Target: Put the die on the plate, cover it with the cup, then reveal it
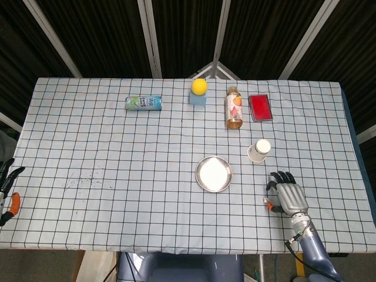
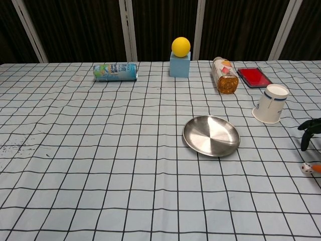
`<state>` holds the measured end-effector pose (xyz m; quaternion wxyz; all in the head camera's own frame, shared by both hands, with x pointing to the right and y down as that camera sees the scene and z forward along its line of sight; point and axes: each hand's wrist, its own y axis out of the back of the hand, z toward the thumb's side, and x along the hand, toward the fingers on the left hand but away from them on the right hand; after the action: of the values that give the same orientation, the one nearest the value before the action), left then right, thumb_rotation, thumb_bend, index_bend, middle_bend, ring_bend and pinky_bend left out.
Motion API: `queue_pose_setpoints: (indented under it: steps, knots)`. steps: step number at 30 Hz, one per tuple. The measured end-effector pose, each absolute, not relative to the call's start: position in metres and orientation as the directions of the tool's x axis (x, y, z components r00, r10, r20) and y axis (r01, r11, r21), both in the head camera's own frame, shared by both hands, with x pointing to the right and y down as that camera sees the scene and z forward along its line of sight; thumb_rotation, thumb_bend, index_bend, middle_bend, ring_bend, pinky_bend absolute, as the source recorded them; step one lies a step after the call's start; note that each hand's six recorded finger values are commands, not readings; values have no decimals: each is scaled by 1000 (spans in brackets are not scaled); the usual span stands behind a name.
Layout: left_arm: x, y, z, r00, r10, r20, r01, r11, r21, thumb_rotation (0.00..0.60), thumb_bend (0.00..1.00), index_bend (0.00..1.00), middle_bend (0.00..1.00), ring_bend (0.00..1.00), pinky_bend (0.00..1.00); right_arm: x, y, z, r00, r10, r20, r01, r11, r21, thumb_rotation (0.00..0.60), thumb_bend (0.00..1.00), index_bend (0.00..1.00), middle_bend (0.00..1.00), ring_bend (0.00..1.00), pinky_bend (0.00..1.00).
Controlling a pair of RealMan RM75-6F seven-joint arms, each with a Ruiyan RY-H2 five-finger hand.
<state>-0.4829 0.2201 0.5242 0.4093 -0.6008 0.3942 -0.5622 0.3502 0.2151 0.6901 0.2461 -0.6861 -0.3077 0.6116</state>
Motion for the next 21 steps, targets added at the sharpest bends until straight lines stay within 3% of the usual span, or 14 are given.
queue_pose_setpoints:
  steps: [21]
  knots:
    - [-480,220,529,54,-930,363,5,-363,-932,600,842,139,0,0,0,353,226,700,58,703,-709,140,-709,-691,600,308,476,145,55,0]
